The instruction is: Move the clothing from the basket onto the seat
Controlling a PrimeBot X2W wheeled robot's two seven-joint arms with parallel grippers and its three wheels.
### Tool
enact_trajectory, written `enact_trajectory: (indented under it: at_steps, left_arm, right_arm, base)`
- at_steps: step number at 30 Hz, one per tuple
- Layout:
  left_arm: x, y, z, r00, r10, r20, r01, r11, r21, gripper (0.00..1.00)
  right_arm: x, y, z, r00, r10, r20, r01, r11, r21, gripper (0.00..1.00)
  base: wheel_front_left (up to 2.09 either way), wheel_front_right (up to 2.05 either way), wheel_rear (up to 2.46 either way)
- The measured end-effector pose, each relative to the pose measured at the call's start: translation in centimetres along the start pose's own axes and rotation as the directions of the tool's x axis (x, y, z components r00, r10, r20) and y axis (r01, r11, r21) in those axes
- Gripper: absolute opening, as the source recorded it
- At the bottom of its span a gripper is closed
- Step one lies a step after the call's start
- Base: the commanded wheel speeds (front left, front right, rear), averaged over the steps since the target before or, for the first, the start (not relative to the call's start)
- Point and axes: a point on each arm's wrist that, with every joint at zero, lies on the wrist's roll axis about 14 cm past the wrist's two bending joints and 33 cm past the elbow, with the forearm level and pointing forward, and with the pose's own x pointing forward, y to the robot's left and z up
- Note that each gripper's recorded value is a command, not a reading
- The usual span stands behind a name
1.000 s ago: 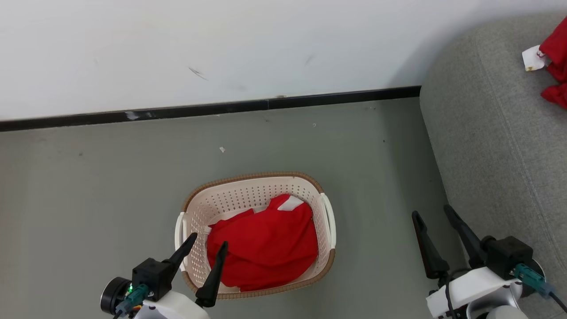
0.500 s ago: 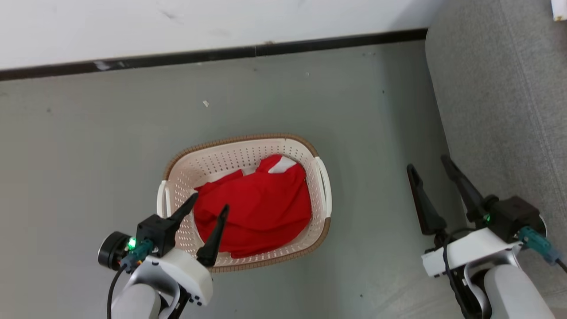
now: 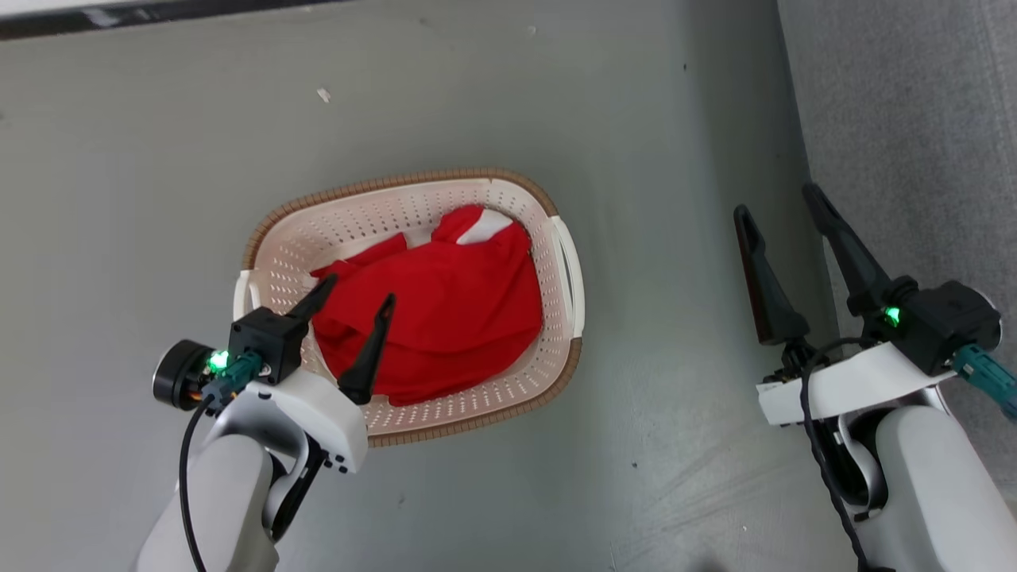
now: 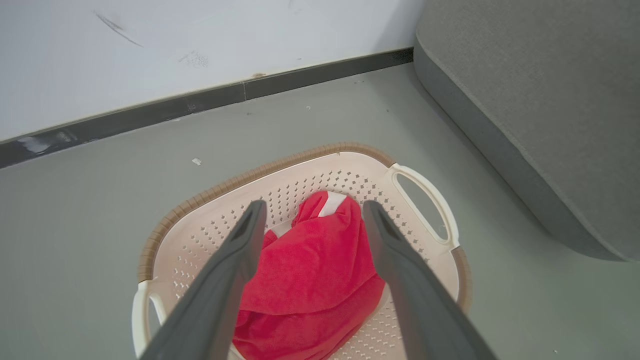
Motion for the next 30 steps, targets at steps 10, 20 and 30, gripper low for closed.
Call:
enact_trajectory:
  at_steps: [10,20,30]
  left_arm:
    - [3.6,1.1,-2.0,0.999,-0.017,-0.044,0.017,1.0,0.0,1.0]
    - [6.4,2.2,-5.0,0.994,-0.023,-0.108,0.022,1.0,-0.01,1.0]
    - [8.8,3.3,-7.4,0.989,-0.027,-0.144,0.024,0.999,-0.022,1.0]
  right_arm:
    - [2.1,0.0,-1.6,1.0,0.02,-0.006,-0.02,0.999,-0.037,1.0]
    - [3.9,-1.4,-2.3,1.0,0.0,0.022,0.001,0.998,-0.069,1.0]
    - [4.5,-2.1,-4.2,1.0,-0.01,0.003,0.01,0.997,-0.083,1.0]
  base:
    - [0.0,0.0,0.0]
    - [0.0,0.0,0.0]
    - [0.0,0.0,0.0]
